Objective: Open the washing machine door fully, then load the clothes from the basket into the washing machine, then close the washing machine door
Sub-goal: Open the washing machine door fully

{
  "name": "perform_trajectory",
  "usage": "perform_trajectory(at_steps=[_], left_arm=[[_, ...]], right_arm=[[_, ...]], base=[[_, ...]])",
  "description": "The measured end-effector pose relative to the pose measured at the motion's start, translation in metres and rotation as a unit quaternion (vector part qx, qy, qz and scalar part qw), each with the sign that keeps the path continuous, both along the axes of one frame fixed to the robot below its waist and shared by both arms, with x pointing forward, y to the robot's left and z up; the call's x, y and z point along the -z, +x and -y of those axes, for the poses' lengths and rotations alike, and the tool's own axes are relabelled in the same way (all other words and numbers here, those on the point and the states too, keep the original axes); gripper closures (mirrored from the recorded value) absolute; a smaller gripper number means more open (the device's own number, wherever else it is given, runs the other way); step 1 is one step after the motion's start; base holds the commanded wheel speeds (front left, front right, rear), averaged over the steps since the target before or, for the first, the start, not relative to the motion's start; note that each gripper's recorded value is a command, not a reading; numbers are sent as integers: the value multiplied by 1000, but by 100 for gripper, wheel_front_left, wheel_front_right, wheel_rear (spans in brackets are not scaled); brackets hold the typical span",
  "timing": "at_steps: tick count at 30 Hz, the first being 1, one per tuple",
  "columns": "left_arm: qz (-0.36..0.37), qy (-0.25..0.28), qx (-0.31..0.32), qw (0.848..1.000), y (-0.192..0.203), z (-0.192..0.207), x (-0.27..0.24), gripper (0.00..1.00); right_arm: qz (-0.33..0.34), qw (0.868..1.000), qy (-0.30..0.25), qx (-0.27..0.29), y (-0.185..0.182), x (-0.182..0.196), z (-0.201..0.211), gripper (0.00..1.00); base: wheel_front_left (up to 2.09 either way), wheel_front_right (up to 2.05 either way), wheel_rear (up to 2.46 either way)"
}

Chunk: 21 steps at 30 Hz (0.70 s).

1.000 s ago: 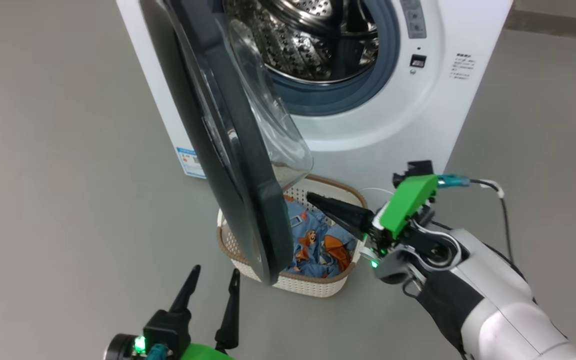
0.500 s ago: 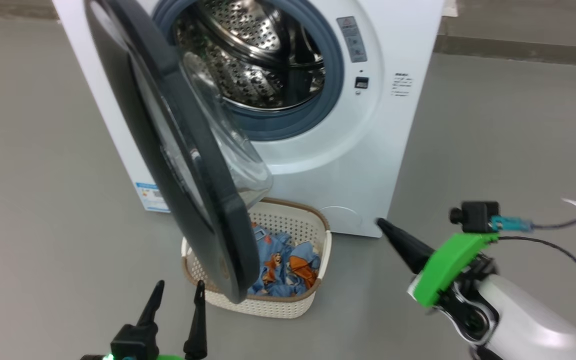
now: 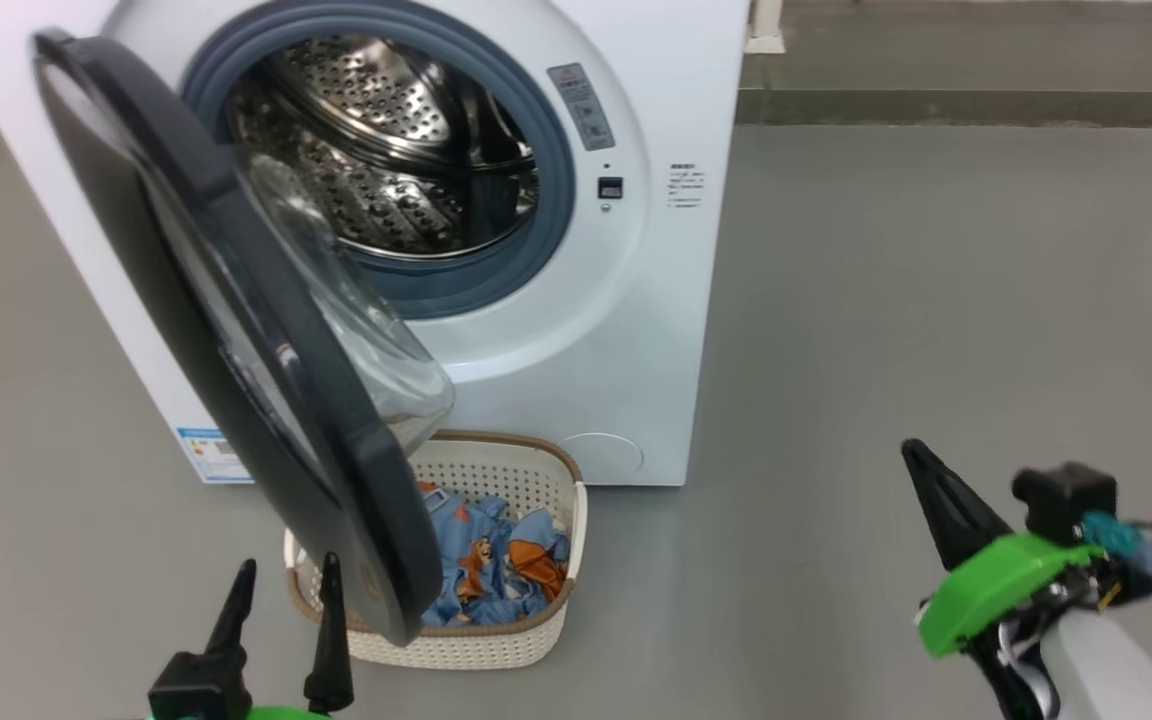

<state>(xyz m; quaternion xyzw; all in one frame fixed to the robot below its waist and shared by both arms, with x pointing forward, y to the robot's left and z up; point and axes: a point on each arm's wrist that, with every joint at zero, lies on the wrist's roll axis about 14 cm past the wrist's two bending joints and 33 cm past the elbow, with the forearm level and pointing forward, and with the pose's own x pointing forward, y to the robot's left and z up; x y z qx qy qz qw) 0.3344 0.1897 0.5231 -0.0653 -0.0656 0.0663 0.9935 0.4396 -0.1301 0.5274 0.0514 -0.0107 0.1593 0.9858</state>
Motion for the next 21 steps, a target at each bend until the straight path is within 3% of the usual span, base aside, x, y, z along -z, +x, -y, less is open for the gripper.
perform_trajectory(at_steps=[6, 13, 14, 15, 16, 21], left_arm=[[-3, -1, 7, 1000, 3, 2, 3, 0], [-5, 3, 15, 1000, 6, 5, 4, 0], [-6, 3, 15, 1000, 6, 5, 4, 0], [-6, 3, 16, 1000, 6, 5, 4, 0], [-6, 3, 16, 1000, 6, 5, 4, 0], [-7, 3, 19, 1000, 7, 7, 5, 0]], right_arm=[[41, 997, 1, 65, -38, -2, 18, 100], [38, 993, -5, 113, -63, 8, 40, 100], [40, 992, -5, 119, -65, 8, 44, 88], [42, 991, -11, 124, -67, 7, 47, 49], [41, 991, -12, 127, -68, 8, 49, 0], [40, 990, -12, 132, -72, 9, 51, 0]], base=[[0, 0, 0], [0, 0, 0], [0, 0, 0], [0, 0, 0], [0, 0, 0], [0, 0, 0]])
